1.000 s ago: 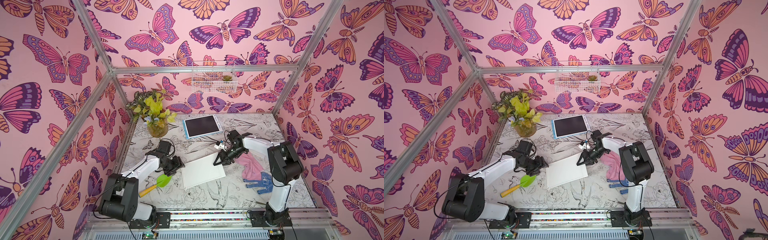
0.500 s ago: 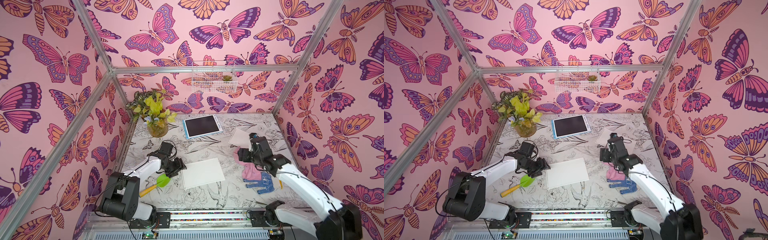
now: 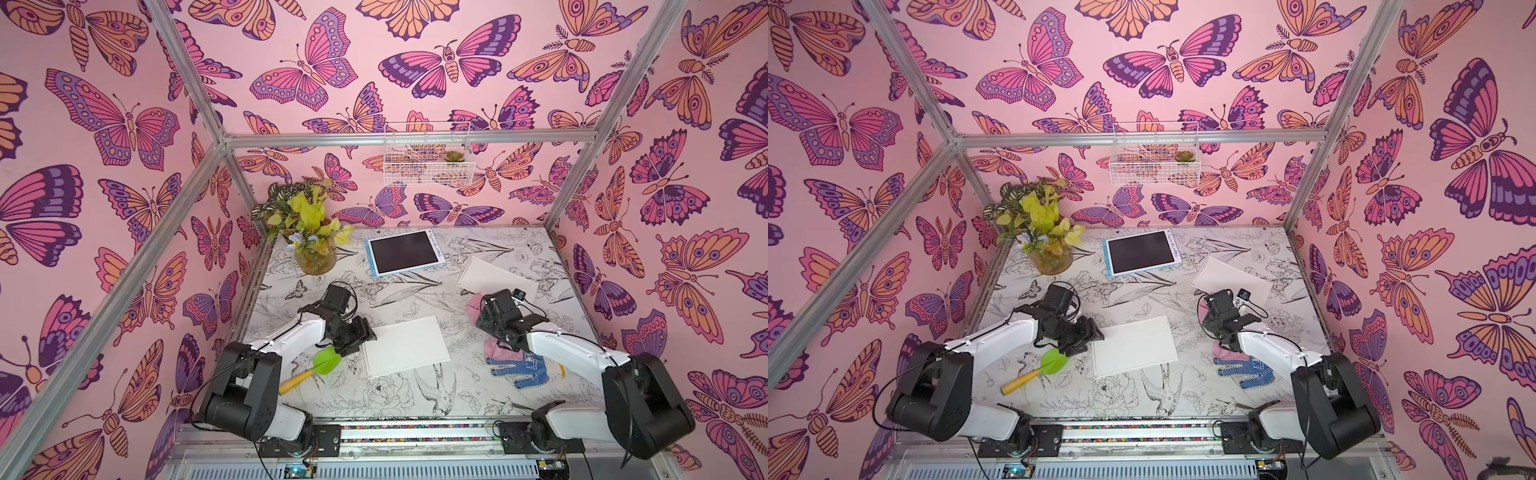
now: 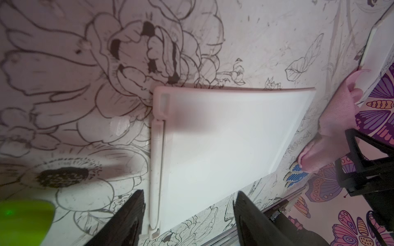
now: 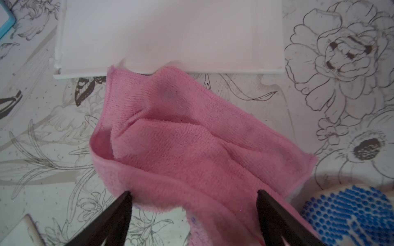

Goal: Wipe the drawing tablet
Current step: Pick up the cleaning item at the center of the board, then wipe the dirt from the drawing tablet.

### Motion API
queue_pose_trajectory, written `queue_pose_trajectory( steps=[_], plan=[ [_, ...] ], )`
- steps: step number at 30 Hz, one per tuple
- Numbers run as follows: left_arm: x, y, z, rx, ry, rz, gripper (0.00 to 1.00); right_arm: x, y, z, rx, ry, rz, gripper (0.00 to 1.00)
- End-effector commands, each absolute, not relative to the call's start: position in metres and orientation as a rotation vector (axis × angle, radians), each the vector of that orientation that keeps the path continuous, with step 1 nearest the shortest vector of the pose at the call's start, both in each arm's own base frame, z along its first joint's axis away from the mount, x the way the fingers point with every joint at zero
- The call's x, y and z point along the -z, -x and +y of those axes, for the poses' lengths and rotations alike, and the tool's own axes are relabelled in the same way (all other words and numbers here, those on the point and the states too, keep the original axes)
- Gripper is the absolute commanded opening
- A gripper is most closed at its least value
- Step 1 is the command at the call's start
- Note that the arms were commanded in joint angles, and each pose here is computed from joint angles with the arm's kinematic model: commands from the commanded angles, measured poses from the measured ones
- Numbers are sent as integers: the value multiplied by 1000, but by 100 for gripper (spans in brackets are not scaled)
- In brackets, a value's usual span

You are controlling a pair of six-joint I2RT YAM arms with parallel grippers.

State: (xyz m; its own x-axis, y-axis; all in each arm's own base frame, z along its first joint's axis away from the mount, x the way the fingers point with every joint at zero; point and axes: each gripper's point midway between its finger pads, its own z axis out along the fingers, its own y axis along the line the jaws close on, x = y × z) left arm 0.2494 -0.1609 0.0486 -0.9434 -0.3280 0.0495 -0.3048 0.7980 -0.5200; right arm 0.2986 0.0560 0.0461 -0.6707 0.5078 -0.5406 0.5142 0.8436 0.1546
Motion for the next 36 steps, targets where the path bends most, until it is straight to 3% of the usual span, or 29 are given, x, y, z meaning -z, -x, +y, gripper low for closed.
queue_pose_trajectory(
  steps=[1, 4, 6, 8, 14, 17, 30, 36],
  plan=[
    [-50, -246, -160, 837, 514, 2934, 68, -35, -309, 57, -29, -890, 2381, 84],
    [-50, -241, -157, 817, 526, 2934, 66, -30, -319, 67, -98, -888, 2377, 55],
    [-48, -237, -153, 787, 532, 2948, 63, -30, -322, 70, -102, -880, 2388, 21],
    [-47, -232, -147, 742, 529, 2969, 61, -43, -328, 74, -119, -819, 2383, 1],
    [-41, -220, -136, 633, 486, 3025, 51, -137, -338, 147, -163, -166, 2243, 0],
    [-35, -219, -139, 615, 470, 3048, 48, -148, -321, 200, -217, 144, 2192, 0],
    [-6, -218, -141, 379, 437, 3136, 31, -93, -254, 368, -385, 804, 2078, 0],
    [9, -211, -134, 266, 519, 3170, 24, -58, -259, 367, -279, 796, 2127, 0]
  ],
)
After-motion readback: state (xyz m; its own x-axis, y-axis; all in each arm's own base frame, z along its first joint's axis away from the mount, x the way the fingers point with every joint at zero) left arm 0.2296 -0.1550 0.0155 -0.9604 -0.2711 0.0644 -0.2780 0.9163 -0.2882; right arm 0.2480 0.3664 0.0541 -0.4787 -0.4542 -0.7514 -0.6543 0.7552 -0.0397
